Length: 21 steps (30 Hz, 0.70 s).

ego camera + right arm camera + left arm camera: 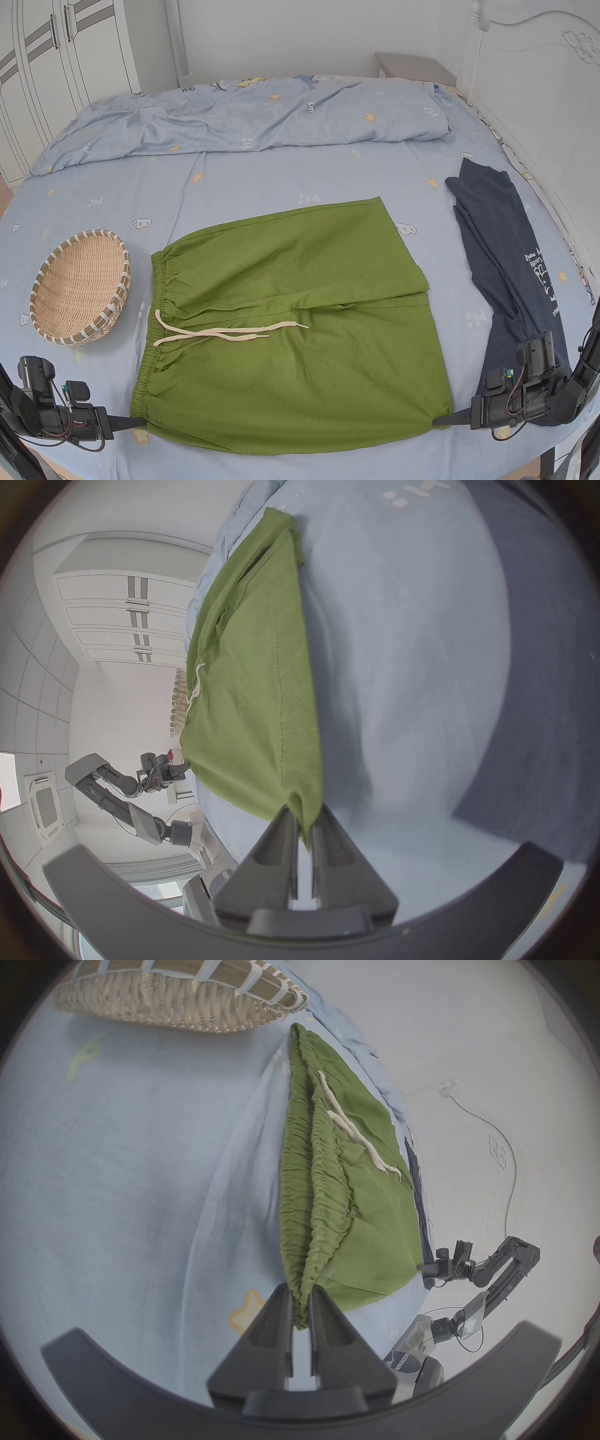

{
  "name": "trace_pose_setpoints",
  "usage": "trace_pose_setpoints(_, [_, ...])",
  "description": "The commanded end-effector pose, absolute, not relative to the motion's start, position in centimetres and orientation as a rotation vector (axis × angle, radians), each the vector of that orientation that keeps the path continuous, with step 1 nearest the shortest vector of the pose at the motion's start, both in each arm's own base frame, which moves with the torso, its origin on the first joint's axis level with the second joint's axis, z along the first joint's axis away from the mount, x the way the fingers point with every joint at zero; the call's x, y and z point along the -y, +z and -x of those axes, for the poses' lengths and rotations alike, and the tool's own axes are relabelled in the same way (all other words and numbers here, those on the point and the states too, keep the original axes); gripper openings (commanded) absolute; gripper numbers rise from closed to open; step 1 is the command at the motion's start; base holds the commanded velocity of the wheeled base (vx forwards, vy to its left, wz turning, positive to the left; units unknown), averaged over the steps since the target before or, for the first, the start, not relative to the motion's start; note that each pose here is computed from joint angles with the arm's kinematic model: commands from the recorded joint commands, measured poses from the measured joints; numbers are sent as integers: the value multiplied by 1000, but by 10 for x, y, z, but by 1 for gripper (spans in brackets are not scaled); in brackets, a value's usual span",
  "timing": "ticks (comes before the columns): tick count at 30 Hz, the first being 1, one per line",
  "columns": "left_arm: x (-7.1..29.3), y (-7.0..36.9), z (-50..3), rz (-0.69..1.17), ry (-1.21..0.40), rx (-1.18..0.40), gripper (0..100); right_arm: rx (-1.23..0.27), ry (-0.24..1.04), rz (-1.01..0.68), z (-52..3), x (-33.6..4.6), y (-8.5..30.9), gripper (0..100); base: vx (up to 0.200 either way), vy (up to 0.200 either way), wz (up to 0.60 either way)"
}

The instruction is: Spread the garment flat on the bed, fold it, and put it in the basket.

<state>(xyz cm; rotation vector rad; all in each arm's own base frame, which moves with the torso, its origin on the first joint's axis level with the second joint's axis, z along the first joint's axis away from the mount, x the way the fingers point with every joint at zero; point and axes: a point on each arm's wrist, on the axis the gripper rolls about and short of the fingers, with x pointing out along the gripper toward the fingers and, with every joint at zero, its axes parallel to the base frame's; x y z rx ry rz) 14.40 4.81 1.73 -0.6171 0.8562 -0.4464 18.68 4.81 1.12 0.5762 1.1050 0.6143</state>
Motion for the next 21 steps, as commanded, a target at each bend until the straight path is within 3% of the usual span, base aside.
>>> trace_pose_setpoints(1, [-47,22,-135,630,-416,-865,0,-1120,626,-564,-164,-46,17,0,0,0,0])
trace_pose_setpoints(21, [-41,32,-89,754,-290,-993,0,-1269,631,-493,-124,-36,23,0,0,0,0])
